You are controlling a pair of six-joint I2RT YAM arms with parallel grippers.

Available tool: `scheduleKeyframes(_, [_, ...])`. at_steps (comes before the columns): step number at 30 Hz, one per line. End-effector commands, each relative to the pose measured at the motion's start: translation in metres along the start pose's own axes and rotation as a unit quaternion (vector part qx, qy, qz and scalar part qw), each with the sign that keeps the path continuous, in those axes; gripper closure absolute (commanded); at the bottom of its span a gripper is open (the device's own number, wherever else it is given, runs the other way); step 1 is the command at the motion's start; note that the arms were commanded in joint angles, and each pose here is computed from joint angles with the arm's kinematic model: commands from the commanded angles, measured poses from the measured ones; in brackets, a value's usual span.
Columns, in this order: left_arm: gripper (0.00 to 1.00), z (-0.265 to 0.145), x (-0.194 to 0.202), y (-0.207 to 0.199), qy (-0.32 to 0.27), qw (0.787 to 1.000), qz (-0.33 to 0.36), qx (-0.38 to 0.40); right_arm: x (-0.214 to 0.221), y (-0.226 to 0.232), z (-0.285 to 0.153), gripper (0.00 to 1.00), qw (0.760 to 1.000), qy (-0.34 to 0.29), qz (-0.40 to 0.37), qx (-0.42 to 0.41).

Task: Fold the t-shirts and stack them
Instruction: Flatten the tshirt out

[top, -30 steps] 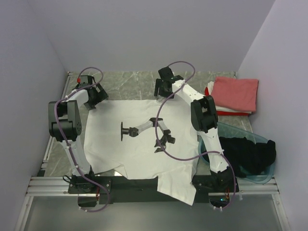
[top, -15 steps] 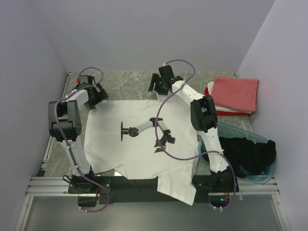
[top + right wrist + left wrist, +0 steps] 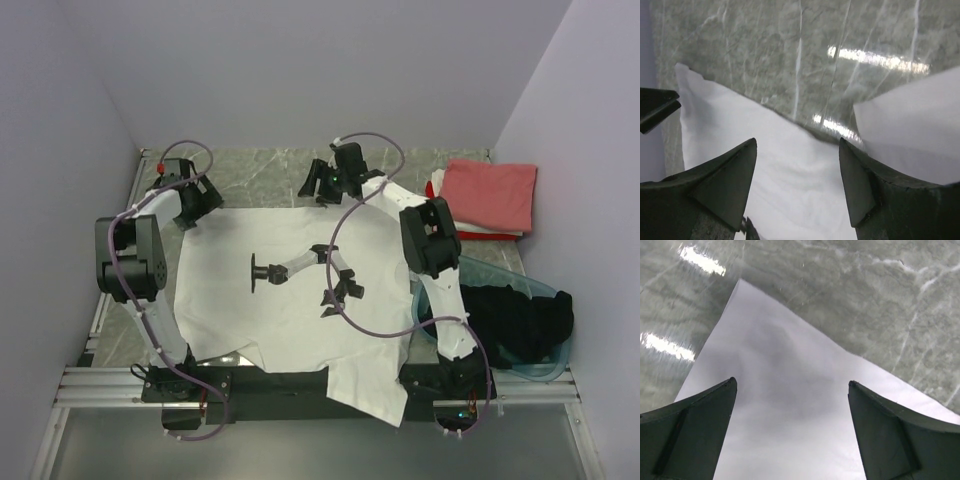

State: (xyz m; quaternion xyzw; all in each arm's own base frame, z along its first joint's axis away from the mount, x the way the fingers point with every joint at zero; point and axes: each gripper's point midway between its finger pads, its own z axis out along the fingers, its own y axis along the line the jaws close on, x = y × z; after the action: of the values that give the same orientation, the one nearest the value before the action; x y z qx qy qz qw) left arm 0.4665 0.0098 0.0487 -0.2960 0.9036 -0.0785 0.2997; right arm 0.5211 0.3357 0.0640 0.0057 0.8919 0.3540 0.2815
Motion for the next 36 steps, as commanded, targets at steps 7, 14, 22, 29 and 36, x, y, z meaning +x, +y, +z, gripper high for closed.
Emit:
scheduleKeyframes(7, [0.01, -0.064, 0.003, -0.03, -0.063, 0.996, 0.007, 0.057, -0.016, -0.01, -0.128, 0.27, 0.987, -0.1, -0.046, 0.115])
scheduleKeyframes(14, [0.01, -0.06, 0.061, -0.03, -0.022, 0.997, 0.024, 0.069, 0.038, -0.084, -0.167, 0.27, 0.959, -0.063, -0.029, 0.276])
scheduleKeyframes(22, [0.01, -0.043, 0.077, -0.025, 0.005, 0.997, 0.035, 0.062, 0.077, -0.13, -0.165, 0.27, 0.947, -0.017, 0.009, 0.32])
scheduleKeyframes(29, [0.01, -0.013, 0.067, -0.015, 0.034, 0.998, 0.013, 0.057, 0.087, -0.127, -0.144, 0.28, 0.956, 0.02, 0.018, 0.294])
scheduleKeyframes(36, [0.01, 0.011, 0.046, 0.007, 0.043, 0.998, -0.015, 0.045, 0.097, -0.114, -0.123, 0.28, 0.964, 0.048, 0.023, 0.259])
